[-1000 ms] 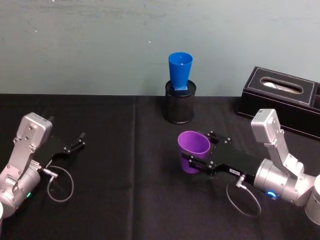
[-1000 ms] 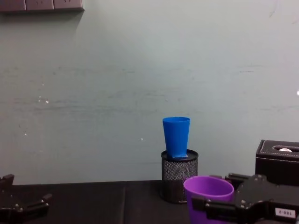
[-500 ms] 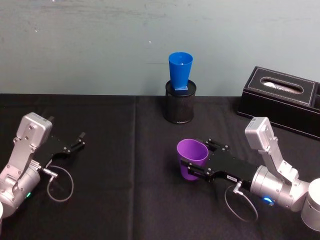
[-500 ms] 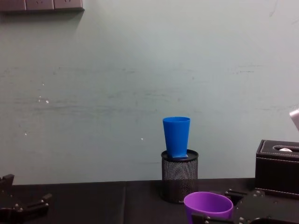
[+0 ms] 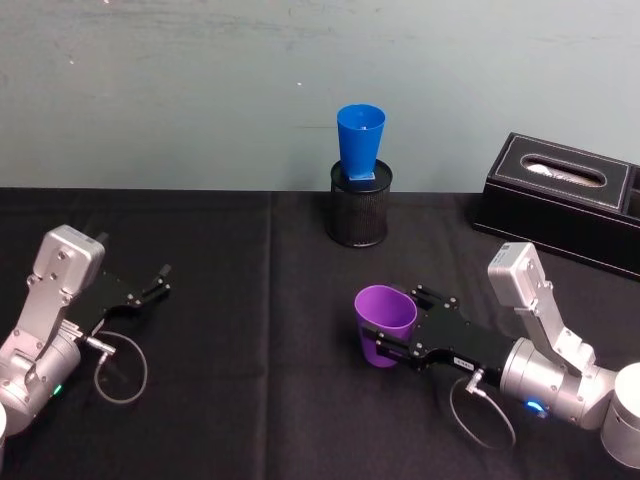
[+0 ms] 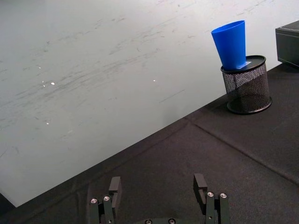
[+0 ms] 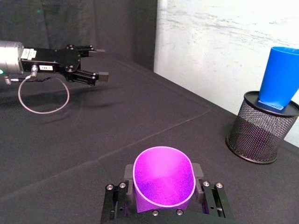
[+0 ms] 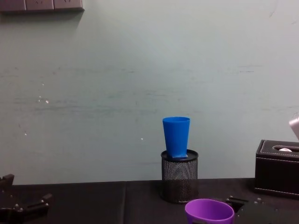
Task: Pick up one cup with a gripper and tap it against the other cup.
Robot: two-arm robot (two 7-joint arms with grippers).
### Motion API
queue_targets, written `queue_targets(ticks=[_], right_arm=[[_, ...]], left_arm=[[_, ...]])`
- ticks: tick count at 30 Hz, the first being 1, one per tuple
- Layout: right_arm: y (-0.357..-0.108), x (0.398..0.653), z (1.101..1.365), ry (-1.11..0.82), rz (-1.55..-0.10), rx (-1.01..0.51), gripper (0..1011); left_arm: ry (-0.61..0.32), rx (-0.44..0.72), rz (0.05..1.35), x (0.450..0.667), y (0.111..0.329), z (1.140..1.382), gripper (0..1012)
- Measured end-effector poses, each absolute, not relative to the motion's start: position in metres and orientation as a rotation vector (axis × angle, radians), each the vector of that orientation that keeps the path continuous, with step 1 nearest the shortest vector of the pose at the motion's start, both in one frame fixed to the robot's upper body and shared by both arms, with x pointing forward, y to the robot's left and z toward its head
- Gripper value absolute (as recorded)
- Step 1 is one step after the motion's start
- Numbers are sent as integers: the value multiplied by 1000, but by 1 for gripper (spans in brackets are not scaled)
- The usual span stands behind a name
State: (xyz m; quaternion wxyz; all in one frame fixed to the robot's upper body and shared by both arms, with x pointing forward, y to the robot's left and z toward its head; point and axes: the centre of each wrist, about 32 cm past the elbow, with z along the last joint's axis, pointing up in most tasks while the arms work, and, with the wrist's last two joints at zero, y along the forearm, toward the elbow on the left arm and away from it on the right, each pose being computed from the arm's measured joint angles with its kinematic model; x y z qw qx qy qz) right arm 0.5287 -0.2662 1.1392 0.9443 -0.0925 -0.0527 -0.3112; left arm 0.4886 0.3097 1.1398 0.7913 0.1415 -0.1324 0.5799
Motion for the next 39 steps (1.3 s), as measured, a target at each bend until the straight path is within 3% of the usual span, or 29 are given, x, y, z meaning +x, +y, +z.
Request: queue_targets(ticks=[26,31,35,39], right_arm=[[-267,528,1135,-96,-636,-188,729],[-267,528,1135,-96,-636,-188,827],[-267,528,1135,-97,-636,-188,964],[-266,528,1135,-97,-636,-187,1000]], left_arm=[[-285,305,1248,489,310,1140,1012],[-285,304,1248,489,310,1140,1011],[-285,304,1248,489,310,1140,1012],[-285,304,1248,489,310,1140,1011]])
